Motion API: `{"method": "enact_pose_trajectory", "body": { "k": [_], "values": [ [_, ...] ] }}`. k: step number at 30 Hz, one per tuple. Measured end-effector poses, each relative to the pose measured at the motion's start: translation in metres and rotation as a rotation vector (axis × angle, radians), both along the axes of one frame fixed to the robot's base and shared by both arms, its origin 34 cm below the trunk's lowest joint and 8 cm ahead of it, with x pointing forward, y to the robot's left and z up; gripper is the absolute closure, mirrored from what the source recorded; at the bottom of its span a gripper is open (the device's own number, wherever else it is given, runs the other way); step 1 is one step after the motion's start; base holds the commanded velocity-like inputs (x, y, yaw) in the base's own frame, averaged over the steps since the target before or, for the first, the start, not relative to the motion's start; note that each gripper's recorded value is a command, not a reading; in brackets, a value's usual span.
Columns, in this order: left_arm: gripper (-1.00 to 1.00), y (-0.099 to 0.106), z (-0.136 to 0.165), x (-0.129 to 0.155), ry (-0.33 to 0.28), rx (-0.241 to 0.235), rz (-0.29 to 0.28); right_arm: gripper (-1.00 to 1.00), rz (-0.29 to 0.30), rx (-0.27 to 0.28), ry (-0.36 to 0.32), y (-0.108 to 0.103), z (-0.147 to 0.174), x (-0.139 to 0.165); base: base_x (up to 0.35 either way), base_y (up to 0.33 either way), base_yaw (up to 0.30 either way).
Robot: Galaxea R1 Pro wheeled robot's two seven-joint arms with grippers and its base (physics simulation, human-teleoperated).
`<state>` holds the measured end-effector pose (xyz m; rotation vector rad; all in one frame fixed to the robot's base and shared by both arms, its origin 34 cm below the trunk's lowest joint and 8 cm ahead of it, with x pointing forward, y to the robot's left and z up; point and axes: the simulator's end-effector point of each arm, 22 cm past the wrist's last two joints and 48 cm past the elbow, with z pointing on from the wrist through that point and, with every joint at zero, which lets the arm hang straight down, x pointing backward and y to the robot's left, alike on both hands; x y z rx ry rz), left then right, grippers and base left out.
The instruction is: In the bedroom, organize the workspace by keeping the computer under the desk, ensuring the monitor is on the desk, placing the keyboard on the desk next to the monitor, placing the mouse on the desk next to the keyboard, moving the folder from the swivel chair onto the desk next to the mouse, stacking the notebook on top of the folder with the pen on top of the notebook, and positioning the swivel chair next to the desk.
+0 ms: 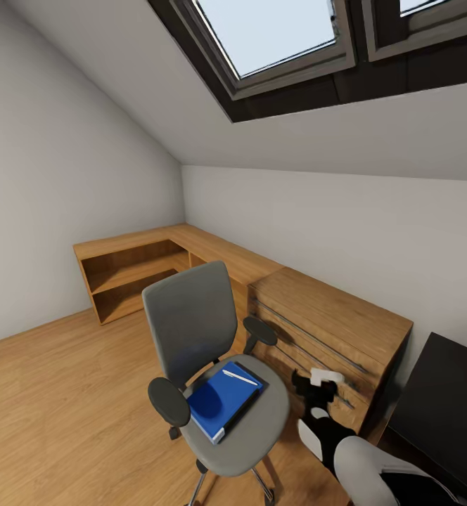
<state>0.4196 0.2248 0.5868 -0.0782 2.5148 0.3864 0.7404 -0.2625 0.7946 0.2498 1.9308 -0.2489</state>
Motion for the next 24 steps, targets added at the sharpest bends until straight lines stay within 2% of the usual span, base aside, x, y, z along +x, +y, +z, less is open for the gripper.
{"method": "enact_pose_trajectory", "body": {
  "k": [3,5,6,8,10,12,13,15,16,19,20,21,23,24],
  "values": [
    [-1.0,0.003,0.0,0.0,0.0,0.004,0.005,-1.0,0.117,0.003,-0.004,0.013,-0.001,0.006,0.0,0.0,0.0],
    [-1.0,0.012,0.0,0.0,-0.001,0.01,0.022,-1.0,0.272,0.007,0.008,0.031,-0.006,0.008,0.0,0.0,0.0],
    [-1.0,0.015,0.0,0.0,0.0,0.012,0.031,-1.0,0.317,0.01,0.014,0.037,-0.008,0.007,0.0,0.0,0.0],
    [-1.0,0.032,0.0,0.0,-0.001,0.014,0.091,-1.0,0.465,0.029,0.051,0.058,-0.018,-0.001,0.0,0.0,0.0],
    [-1.0,0.054,0.0,-0.001,-0.003,0.011,0.178,-1.0,0.534,0.064,0.13,0.065,-0.033,-0.012,0.0,0.0,0.0],
    [-1.0,0.067,0.002,0.0,-0.008,0.011,0.222,-1.0,0.543,0.084,0.187,0.064,-0.043,-0.018,0.0,0.0,0.0],
    [-1.0,0.079,0.004,0.001,-0.017,0.011,0.263,-1.0,0.539,0.105,0.249,0.062,-0.052,-0.023,0.0,0.0,0.0],
    [-1.0,0.091,0.006,0.004,-0.029,0.009,0.303,-1.0,0.526,0.127,0.307,0.059,-0.056,-0.025,0.0,0.0,0.0],
    [-1.0,0.102,0.01,0.007,-0.043,0.007,0.338,-1.0,0.51,0.145,0.346,0.055,-0.054,-0.022,0.0,0.0,0.0],
    [-1.0,0.128,0.017,0.012,-0.072,0.008,0.41,-1.0,0.473,0.177,0.398,0.049,-0.034,-0.009,0.0,0.0,0.0],
    [-1.0,0.161,0.031,0.03,-0.142,-0.024,0.487,-1.0,0.429,0.254,0.578,0.05,-0.033,-0.024,0.0,0.0,0.0],
    [-1.0,0.169,0.037,0.038,-0.169,-0.038,0.496,-1.0,0.419,0.244,0.516,0.044,0.013,0.002,0.0,0.0,0.0],
    [-1.0,0.184,0.057,0.067,-0.254,-0.085,0.492,-1.0,0.404,0.258,0.534,0.042,0.044,0.006,0.0,0.0,0.0],
    [-1.0,0.19,0.072,0.085,-0.305,-0.11,0.475,-1.0,0.398,0.259,0.519,0.041,0.066,0.01,0.0,0.0,0.0]
  ]
}}
